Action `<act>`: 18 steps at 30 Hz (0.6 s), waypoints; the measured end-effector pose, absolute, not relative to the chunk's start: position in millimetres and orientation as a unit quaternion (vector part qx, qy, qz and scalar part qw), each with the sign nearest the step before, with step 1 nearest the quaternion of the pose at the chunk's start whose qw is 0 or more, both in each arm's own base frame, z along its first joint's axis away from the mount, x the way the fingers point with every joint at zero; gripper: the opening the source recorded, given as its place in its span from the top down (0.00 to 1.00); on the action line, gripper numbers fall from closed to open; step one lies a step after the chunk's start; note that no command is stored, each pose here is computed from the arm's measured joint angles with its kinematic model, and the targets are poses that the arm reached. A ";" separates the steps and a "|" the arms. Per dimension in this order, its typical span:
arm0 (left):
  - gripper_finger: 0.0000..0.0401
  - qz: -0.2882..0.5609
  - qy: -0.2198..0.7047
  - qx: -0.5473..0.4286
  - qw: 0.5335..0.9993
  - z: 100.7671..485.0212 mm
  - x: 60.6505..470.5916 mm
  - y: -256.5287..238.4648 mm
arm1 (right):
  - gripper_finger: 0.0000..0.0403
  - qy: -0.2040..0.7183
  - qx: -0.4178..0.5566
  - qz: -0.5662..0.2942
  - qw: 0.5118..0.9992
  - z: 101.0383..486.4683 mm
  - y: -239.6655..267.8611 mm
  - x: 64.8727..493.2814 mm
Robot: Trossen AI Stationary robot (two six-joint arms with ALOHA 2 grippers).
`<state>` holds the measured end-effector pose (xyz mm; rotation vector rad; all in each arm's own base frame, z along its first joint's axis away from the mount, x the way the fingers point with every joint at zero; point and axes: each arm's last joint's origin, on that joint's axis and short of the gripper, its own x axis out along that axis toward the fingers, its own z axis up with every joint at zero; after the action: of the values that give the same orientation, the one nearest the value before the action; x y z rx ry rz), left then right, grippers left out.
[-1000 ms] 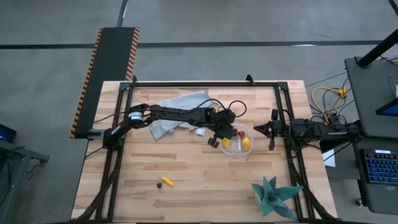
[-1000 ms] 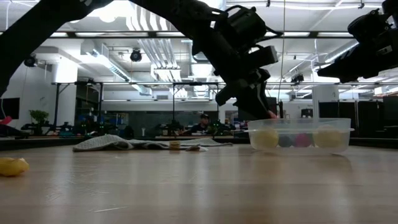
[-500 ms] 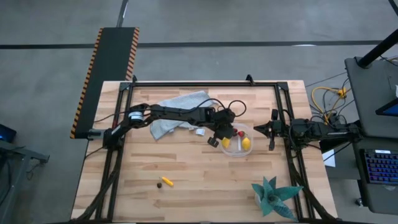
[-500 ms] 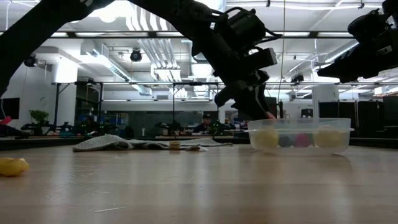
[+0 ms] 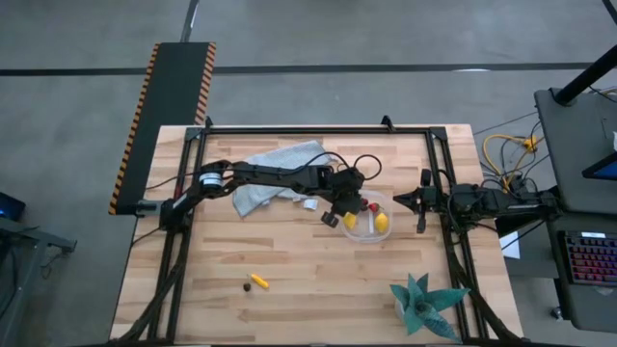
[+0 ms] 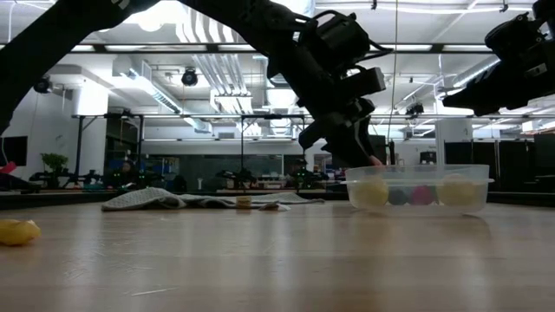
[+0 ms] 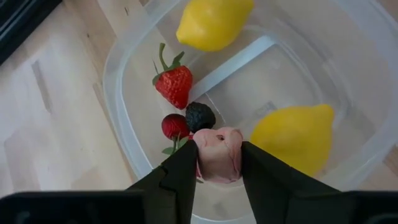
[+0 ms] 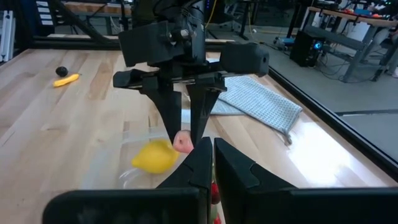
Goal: Pick and placing Produce into tupperware
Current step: Put the peach into the transparent container, then put the cherry into the transparent container
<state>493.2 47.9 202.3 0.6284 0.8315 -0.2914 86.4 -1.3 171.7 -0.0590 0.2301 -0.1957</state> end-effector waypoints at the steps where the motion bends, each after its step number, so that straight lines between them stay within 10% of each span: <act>1: 0.73 -0.139 0.396 0.300 0.857 202.3 493.1 47.7 | 0.98 0.115 -0.029 -0.097 0.988 171.6 -1.3 86.4; 18: 0.33 -0.092 0.421 0.338 0.837 208.6 492.0 41.1 | 0.98 0.115 -0.030 -0.097 0.988 171.5 -1.3 86.4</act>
<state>492.0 41.1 208.6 0.7161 0.8901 -0.1942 86.4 -1.3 171.5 -0.0595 0.2309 -0.1957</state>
